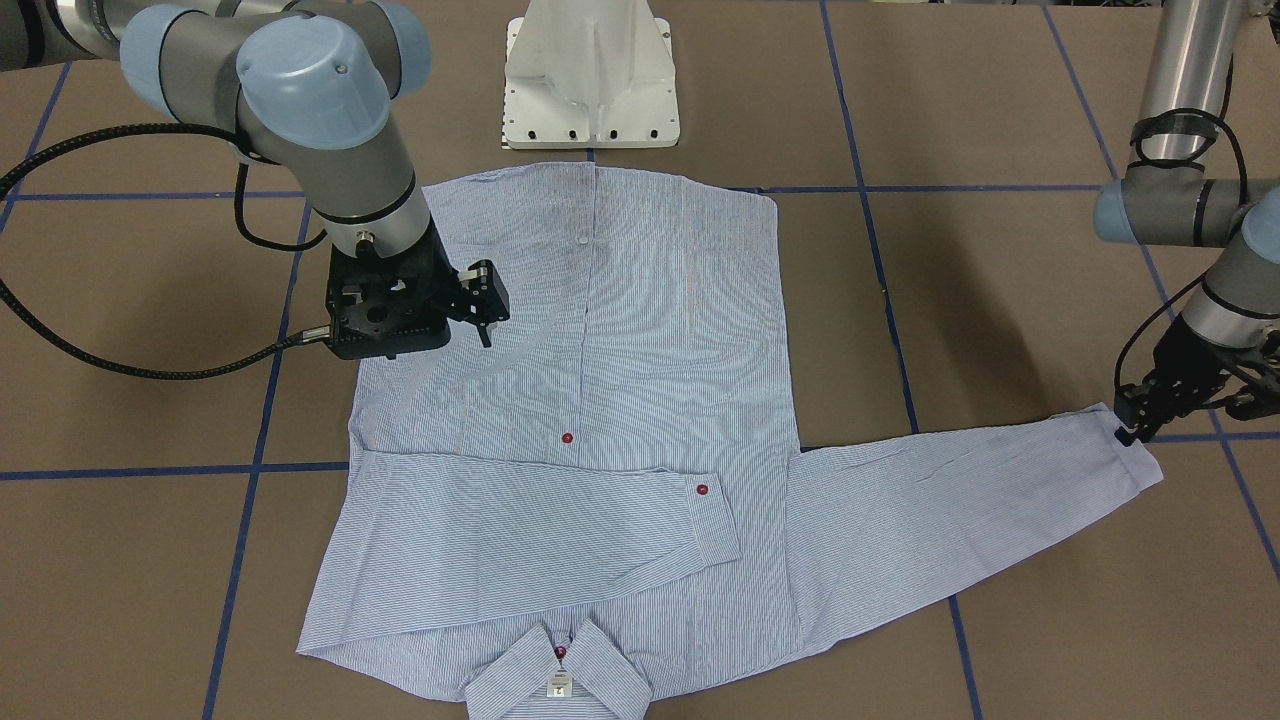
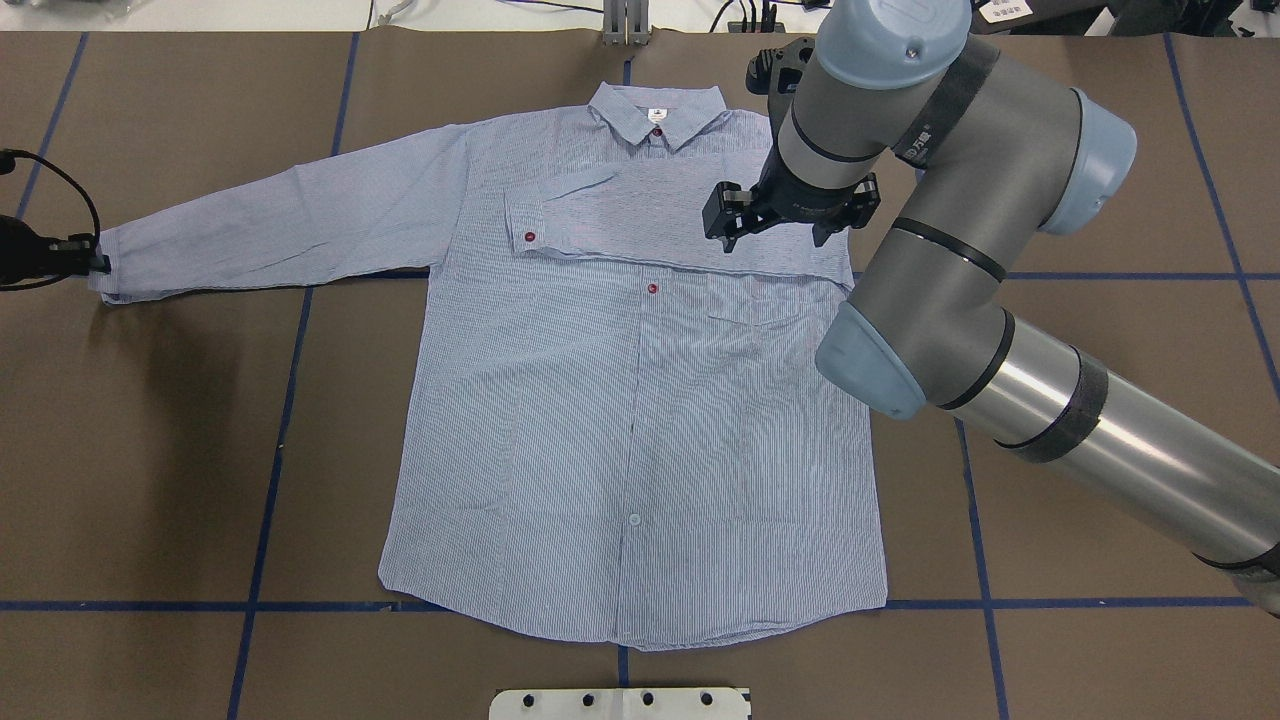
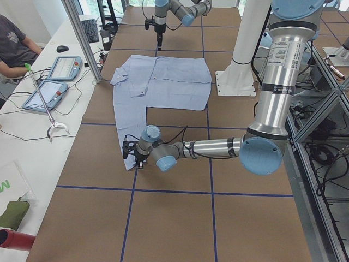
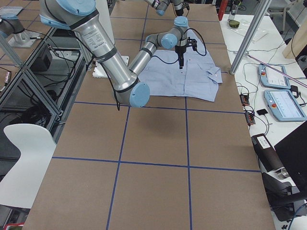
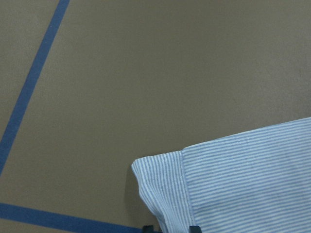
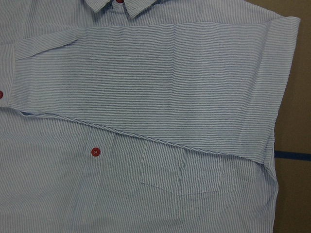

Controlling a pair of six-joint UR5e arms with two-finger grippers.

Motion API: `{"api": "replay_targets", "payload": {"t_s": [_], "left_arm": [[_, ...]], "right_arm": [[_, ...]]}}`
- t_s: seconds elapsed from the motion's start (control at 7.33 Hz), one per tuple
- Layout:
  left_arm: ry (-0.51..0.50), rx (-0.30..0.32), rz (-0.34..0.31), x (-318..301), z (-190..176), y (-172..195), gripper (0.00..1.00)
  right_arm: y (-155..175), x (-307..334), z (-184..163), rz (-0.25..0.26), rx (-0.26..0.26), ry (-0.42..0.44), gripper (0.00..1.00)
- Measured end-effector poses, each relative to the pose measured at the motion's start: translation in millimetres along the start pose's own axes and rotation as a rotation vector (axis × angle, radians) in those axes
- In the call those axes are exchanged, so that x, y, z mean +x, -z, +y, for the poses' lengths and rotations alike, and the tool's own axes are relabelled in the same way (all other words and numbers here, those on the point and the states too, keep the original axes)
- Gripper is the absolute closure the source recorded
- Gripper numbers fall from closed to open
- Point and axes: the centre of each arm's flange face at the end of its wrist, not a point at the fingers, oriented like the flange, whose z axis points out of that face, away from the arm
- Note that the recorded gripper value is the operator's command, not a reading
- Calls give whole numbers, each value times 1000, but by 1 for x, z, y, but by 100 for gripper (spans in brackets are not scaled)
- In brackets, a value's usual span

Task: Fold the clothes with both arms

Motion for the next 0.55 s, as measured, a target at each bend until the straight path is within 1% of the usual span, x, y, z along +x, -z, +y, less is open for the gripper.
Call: {"api": "replay_targets", "payload": {"t_s": [0.14, 0.27, 0.55], "left_arm": [[1, 0, 0, 0, 0, 0, 91], [4, -1, 0, 0, 0, 0, 100], [4, 0, 7, 2, -1, 3, 100]], "right_arm": [[-1, -1, 1, 0, -1, 1, 0], [-1, -1, 1, 0, -1, 2, 0], [-1, -1, 1, -1, -2, 3, 0]]}}
